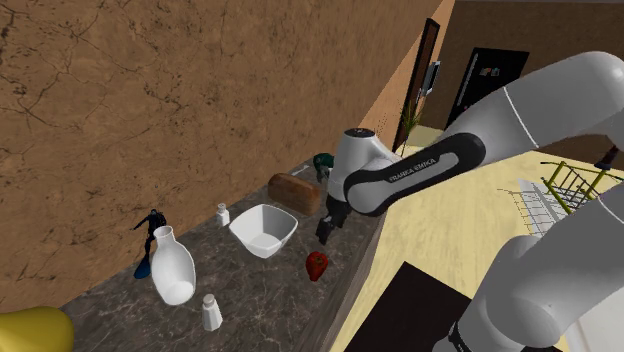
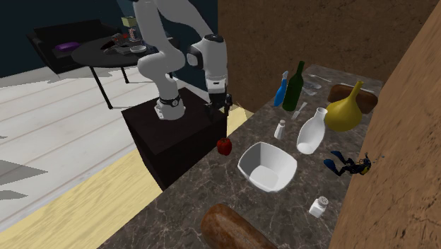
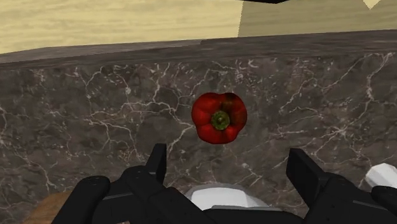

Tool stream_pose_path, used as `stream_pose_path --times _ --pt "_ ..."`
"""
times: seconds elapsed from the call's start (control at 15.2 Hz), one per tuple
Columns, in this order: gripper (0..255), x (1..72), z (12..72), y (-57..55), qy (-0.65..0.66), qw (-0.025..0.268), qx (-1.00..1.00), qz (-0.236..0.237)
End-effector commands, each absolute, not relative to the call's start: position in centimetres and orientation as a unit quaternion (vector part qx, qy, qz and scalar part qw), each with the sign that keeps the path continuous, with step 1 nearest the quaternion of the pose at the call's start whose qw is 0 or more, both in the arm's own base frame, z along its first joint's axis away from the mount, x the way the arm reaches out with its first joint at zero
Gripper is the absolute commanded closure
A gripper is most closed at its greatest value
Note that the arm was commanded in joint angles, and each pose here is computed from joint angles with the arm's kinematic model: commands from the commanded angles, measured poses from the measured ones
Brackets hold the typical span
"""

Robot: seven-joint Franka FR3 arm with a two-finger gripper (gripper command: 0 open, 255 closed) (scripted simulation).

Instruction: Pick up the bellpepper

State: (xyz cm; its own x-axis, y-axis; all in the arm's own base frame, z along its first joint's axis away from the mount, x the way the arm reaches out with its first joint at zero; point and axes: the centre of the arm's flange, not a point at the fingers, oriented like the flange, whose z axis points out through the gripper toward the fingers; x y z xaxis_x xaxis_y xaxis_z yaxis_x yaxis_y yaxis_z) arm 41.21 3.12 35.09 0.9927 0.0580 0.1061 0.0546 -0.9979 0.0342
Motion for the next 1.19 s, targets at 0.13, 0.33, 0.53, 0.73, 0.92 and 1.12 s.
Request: stream_pose_path --times 0.13,0.33,0.53,0.73,0.92,1.12 --pt "0 43.7 30.3 3.5 0.022 0.016 0.998 0.063" --pt "0 45.7 26.9 3.7 0.017 0.016 0.997 0.07" --pt "0 46.3 25.2 3.7 0.015 0.017 0.997 0.072" --pt "0 46.3 23.6 3.7 0.015 0.017 0.997 0.072" --pt "0 46.3 21.7 3.7 0.015 0.017 0.997 0.072" --pt "255 46.4 21.8 3.7 0.015 0.017 0.997 0.072"
